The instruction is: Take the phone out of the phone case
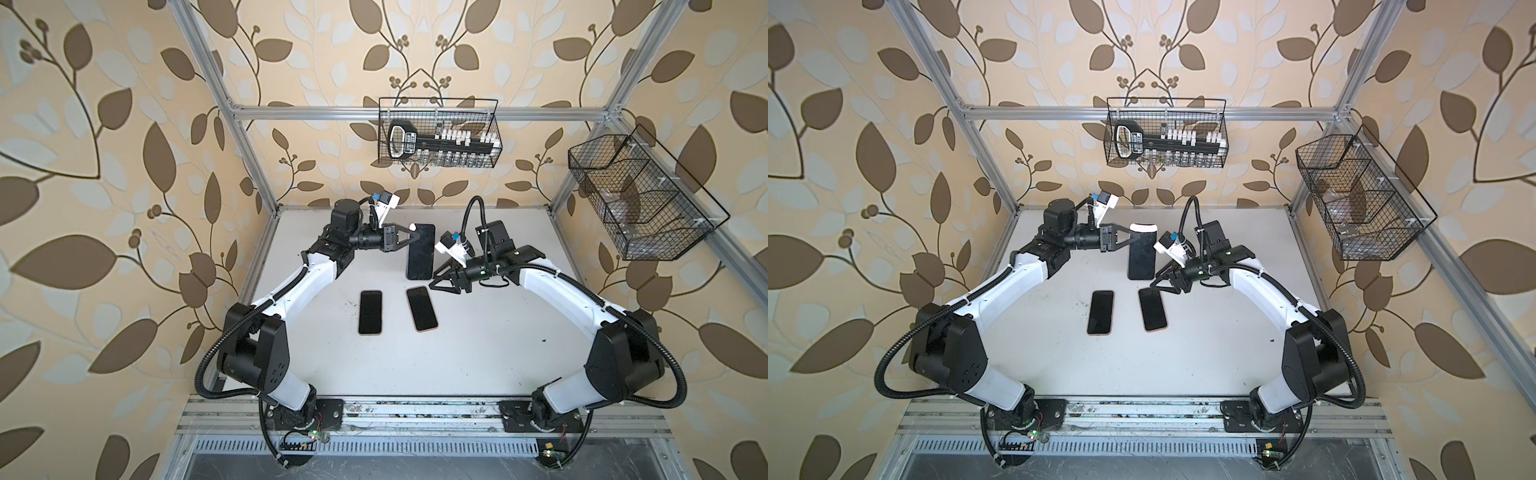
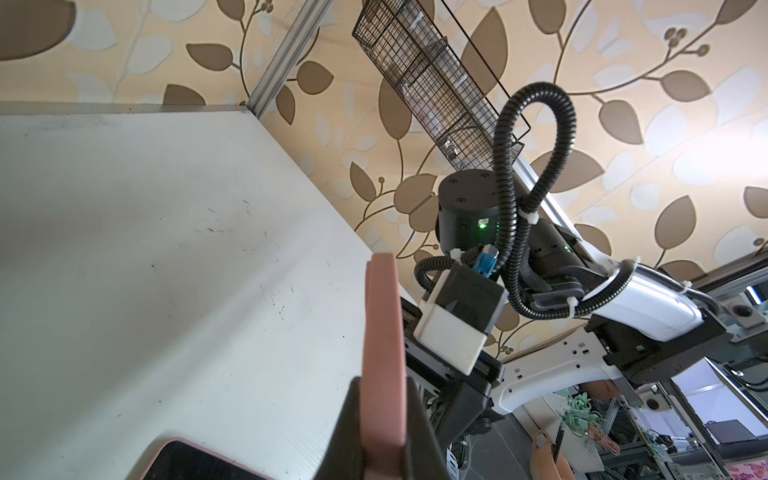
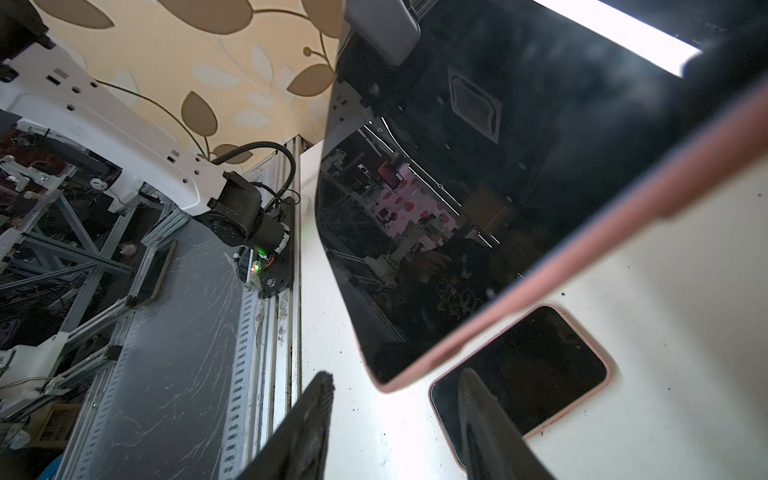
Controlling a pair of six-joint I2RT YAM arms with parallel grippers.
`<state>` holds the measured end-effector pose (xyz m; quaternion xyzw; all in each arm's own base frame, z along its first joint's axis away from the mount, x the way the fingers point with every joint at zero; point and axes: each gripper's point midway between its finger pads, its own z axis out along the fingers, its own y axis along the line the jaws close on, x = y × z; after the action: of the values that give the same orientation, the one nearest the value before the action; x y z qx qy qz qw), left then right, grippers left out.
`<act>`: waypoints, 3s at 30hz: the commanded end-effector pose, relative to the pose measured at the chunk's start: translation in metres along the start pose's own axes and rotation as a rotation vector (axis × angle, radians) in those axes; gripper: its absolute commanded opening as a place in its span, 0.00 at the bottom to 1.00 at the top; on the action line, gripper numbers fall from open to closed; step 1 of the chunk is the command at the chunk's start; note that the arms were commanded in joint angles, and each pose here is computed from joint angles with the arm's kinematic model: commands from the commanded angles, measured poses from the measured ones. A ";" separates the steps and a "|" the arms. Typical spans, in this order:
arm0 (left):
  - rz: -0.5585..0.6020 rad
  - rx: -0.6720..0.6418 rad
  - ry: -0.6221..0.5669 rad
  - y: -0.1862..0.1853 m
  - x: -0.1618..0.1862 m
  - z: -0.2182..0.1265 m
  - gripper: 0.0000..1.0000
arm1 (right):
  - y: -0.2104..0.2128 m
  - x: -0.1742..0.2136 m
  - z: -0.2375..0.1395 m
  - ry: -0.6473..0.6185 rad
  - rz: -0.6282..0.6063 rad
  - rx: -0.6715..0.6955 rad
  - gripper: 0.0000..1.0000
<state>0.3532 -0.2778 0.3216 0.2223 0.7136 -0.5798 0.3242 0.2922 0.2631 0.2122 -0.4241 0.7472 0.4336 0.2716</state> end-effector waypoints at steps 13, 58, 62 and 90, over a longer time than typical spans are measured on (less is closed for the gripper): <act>0.090 0.088 -0.026 -0.033 -0.009 0.001 0.00 | 0.012 -0.017 0.001 -0.032 -0.045 -0.097 0.43; 0.076 0.106 -0.046 -0.037 -0.013 0.004 0.00 | 0.010 -0.009 -0.006 -0.053 0.008 -0.156 0.30; 0.077 0.105 -0.049 -0.038 -0.015 0.004 0.00 | 0.009 -0.007 -0.005 -0.048 0.016 -0.154 0.31; 0.063 0.113 -0.063 -0.039 -0.018 0.004 0.00 | 0.009 0.001 -0.006 -0.051 0.036 -0.172 0.14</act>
<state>0.3498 -0.2878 0.3332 0.2149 0.6956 -0.6035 0.3252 0.2866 0.2611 0.2237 -0.4172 0.7132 0.5053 0.2489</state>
